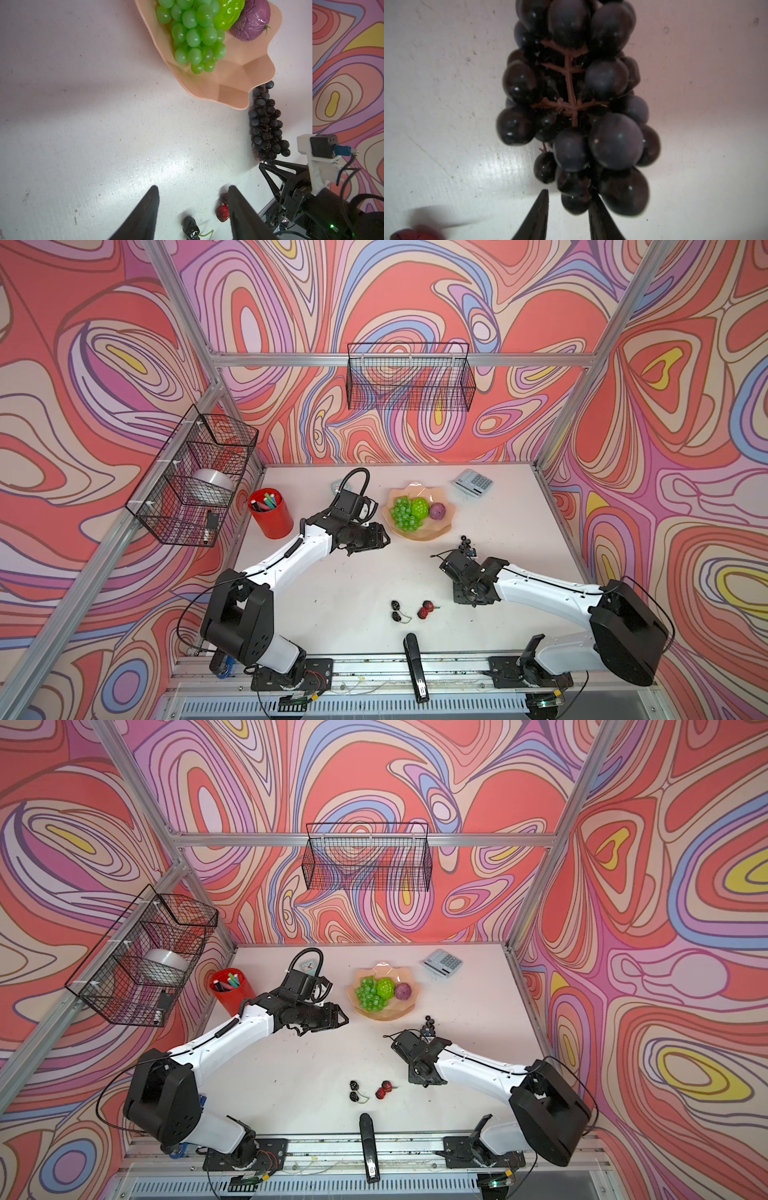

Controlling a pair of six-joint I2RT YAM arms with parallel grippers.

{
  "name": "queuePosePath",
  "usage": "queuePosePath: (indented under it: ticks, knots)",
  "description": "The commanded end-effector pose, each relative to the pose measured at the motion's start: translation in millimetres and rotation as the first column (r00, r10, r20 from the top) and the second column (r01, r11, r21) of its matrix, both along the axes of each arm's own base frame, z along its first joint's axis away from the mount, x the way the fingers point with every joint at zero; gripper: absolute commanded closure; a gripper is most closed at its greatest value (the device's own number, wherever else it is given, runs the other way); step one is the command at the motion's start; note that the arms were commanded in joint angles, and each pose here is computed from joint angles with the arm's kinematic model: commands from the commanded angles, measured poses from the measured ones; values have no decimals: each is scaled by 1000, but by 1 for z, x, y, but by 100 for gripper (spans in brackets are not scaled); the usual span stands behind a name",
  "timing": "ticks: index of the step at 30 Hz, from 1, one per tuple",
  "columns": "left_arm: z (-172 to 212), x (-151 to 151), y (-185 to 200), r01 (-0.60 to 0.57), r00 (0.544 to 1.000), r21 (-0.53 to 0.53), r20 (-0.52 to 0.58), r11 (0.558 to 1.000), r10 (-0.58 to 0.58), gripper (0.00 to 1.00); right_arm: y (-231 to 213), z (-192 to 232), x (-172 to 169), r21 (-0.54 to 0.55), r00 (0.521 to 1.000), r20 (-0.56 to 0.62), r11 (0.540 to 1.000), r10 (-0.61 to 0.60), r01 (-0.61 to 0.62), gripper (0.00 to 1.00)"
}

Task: Place and organize the fake fruits in the fruit bowl
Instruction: 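Lower the right gripper and close it on the dark grapes stem, then lift the dark grapes with the right gripper over the peach bowl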

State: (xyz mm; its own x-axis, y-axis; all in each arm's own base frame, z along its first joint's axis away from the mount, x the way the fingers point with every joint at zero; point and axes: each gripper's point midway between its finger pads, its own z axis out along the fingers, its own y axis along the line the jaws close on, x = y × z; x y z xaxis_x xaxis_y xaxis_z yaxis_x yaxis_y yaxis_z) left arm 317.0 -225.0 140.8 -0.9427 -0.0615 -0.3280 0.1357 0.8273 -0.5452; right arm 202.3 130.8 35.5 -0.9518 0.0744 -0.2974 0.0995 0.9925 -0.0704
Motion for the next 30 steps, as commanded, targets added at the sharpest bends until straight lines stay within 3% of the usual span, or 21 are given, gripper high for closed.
queuePosePath:
  ticks: [1, 11, 21, 30]
  knots:
    - [7, -2, 4, -7, 1000, 11, 8, 1000, 7, 43, -4, -6, 3, -27, 1000, 21, 1000, -8, 8, 66]
    - [11, -3, 5, -6, 1000, 15, 16, 1000, 6, 43, -5, -14, 5, -37, 1000, 26, 999, -16, 17, 78]
    - [11, -4, 6, -8, 1000, 19, 16, 1000, 8, 43, -7, -4, -1, -14, 1000, 25, 1000, -13, 13, 100]
    - [13, -4, 8, -16, 1000, 23, 21, 1000, 16, 43, -1, 56, 11, 41, 993, 117, 999, -9, 5, 100]
